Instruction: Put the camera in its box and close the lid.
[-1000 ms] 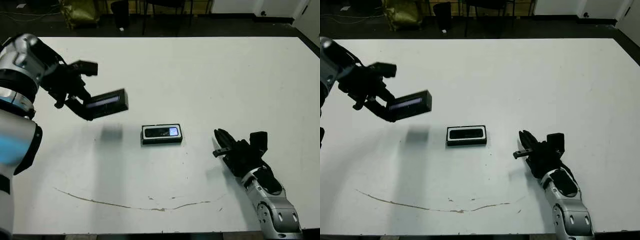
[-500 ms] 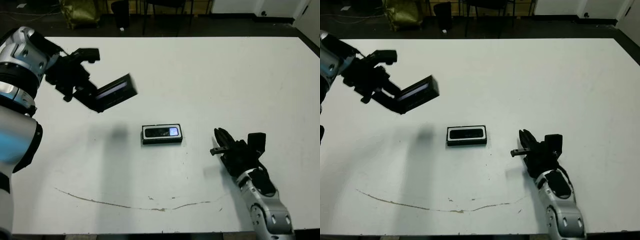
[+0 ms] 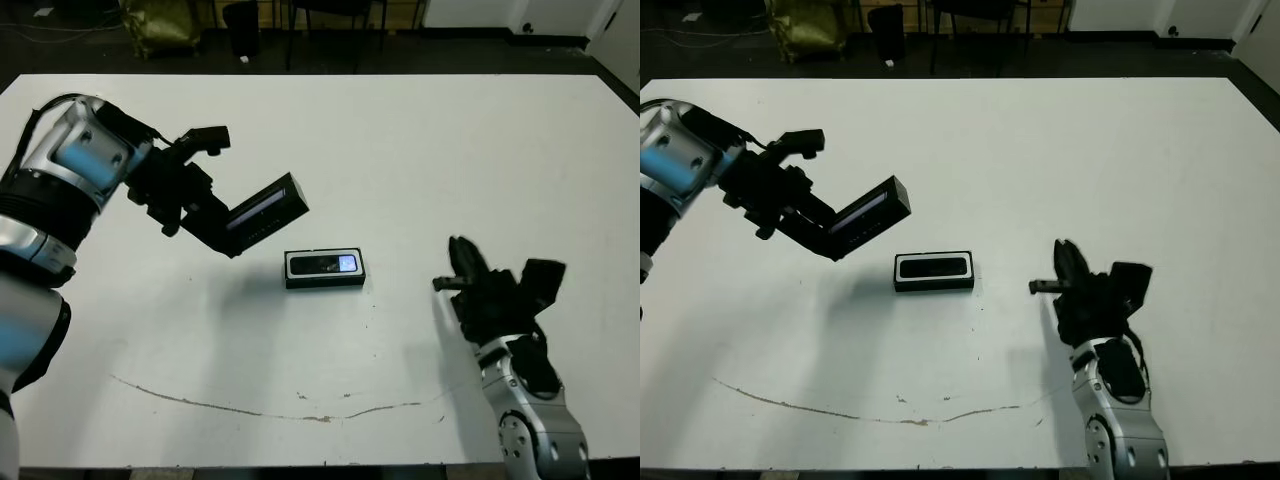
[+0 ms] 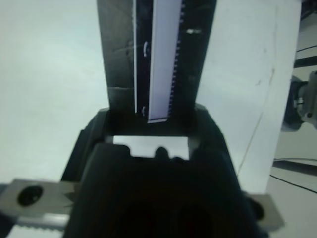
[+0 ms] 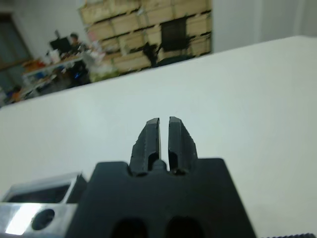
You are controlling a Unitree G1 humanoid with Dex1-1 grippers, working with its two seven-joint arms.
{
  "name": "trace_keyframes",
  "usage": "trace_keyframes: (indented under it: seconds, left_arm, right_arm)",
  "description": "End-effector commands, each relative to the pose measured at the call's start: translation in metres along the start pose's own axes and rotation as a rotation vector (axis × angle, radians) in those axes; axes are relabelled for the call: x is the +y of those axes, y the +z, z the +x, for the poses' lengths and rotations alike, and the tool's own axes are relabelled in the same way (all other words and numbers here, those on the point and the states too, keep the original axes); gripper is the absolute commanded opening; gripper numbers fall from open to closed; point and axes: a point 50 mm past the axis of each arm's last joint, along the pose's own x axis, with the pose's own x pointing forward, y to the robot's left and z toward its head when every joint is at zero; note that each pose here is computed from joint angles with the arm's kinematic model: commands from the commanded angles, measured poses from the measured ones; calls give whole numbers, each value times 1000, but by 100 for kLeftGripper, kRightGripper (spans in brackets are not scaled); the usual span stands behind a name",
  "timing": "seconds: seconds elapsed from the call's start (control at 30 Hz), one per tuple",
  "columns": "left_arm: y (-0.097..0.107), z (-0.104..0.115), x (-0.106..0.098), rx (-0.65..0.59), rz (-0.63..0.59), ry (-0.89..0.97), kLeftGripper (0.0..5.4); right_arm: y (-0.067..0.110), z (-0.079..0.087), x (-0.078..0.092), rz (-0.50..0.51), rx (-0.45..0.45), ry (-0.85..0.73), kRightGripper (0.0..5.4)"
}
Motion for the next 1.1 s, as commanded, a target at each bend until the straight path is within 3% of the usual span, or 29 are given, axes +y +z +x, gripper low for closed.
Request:
trace_keyframes:
  seconds: [0.03, 0.43, 1.1]
  left_arm:
    - [-7, 13, 1, 18, -25, -1, 208]
    - [-2, 32, 8, 52, 37, 34, 208]
    - [1, 36, 11, 99, 42, -10, 208]
  right_arm:
    - [10, 0, -4, 27, -30, -16, 0]
    - [15, -6, 8, 21, -40, 62, 0]
    - [3, -5, 17, 3, -37, 99, 0]
